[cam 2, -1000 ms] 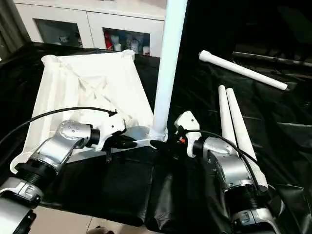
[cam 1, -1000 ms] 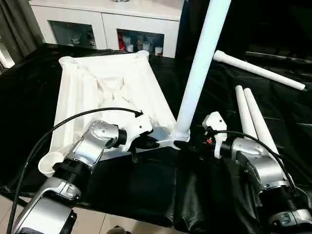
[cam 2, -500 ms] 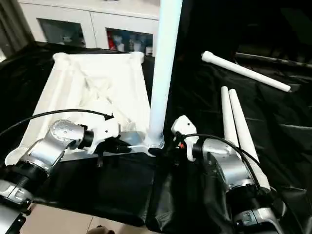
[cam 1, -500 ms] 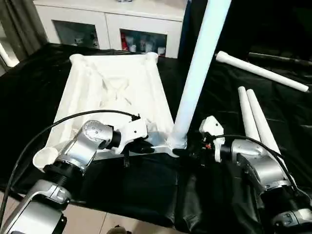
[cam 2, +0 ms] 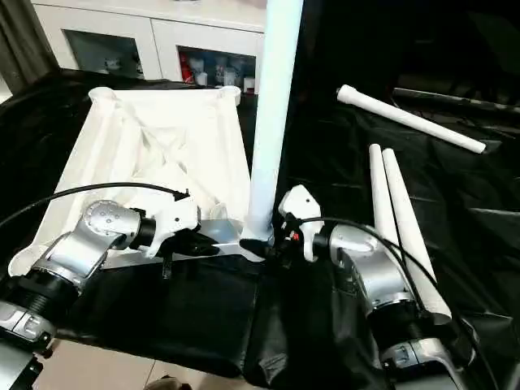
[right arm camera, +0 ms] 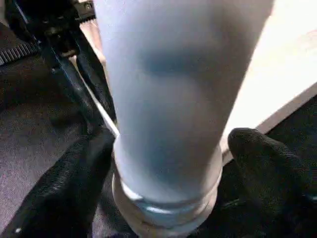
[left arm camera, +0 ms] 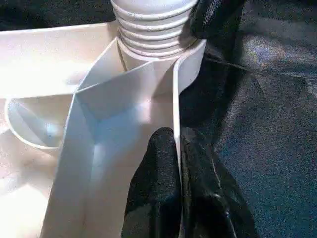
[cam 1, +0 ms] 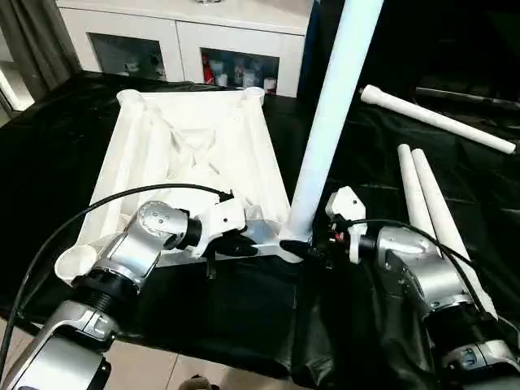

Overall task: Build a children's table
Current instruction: Rotate leg to tighten

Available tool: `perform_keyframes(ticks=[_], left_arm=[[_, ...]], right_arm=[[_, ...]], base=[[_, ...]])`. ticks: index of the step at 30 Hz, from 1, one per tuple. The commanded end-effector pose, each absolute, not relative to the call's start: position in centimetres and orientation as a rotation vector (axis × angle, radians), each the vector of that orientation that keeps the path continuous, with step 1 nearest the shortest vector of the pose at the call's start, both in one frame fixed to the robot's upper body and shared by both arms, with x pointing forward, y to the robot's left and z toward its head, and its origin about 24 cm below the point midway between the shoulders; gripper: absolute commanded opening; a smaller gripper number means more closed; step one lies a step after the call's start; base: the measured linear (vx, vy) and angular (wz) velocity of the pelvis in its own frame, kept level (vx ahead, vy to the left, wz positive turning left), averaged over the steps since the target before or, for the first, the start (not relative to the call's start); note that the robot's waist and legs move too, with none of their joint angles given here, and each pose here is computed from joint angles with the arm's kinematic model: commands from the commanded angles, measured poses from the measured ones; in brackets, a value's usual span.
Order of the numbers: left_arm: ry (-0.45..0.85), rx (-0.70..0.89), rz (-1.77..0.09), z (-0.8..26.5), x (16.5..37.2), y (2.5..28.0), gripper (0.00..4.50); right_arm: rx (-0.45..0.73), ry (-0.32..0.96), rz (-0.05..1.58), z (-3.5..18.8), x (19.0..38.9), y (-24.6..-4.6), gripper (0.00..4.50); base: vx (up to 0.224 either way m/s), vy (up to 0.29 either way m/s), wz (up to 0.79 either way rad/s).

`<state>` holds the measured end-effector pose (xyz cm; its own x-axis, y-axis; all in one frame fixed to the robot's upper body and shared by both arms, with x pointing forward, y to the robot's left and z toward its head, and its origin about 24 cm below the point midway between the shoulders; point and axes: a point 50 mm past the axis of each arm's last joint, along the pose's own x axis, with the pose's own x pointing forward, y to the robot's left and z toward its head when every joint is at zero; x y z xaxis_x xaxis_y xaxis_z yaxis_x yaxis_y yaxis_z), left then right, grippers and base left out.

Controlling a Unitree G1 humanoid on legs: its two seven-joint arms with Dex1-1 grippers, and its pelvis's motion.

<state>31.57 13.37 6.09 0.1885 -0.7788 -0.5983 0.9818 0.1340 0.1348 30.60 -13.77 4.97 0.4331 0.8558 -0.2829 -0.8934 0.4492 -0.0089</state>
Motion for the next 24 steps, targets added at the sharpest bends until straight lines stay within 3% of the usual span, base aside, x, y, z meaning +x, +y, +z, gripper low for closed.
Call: perform_keyframes(ticks=[1, 10, 15, 17, 21, 24], left_arm=[[0.478, 0.578, -1.356, 5.3, 31.0, 13.5, 0.0], [0.481, 0.579, -1.349, 5.2, 31.0, 13.7, 0.0], [0.484, 0.581, -1.326, 5.1, 31.1, 13.8, 0.0], [0.498, 0.584, -1.263, 4.9, 31.6, 13.9, 0.0], [0.474, 0.495, -1.076, 5.3, 33.5, 12.8, 0.0], [0.462, 0.468, -1.01, 5.5, 34.2, 12.1, 0.0]], right_arm=[[-0.184, 0.239, 1.1, 5.2, 30.8, -13.9, 3.76], [-0.186, 0.241, 1.109, 5.1, 30.8, -13.7, 2.89], [-0.189, 0.256, 1.11, 4.6, 30.7, -13.7, 2.75], [-0.172, 0.285, 1.057, 4.1, 30.9, -13.8, 2.74], [-0.077, 0.327, 0.702, 2.4, 32.4, -14.1, 2.72], [-0.042, 0.346, 0.577, 2.0, 32.9, -14.1, 2.72]], base=[[0.0, 0.0, 0.0], [0.0, 0.0, 0.0], [0.0, 0.0, 0.0], [0.0, 0.0, 0.0], [0.0, 0.0, 0.0], [0.0, 0.0, 0.0]])
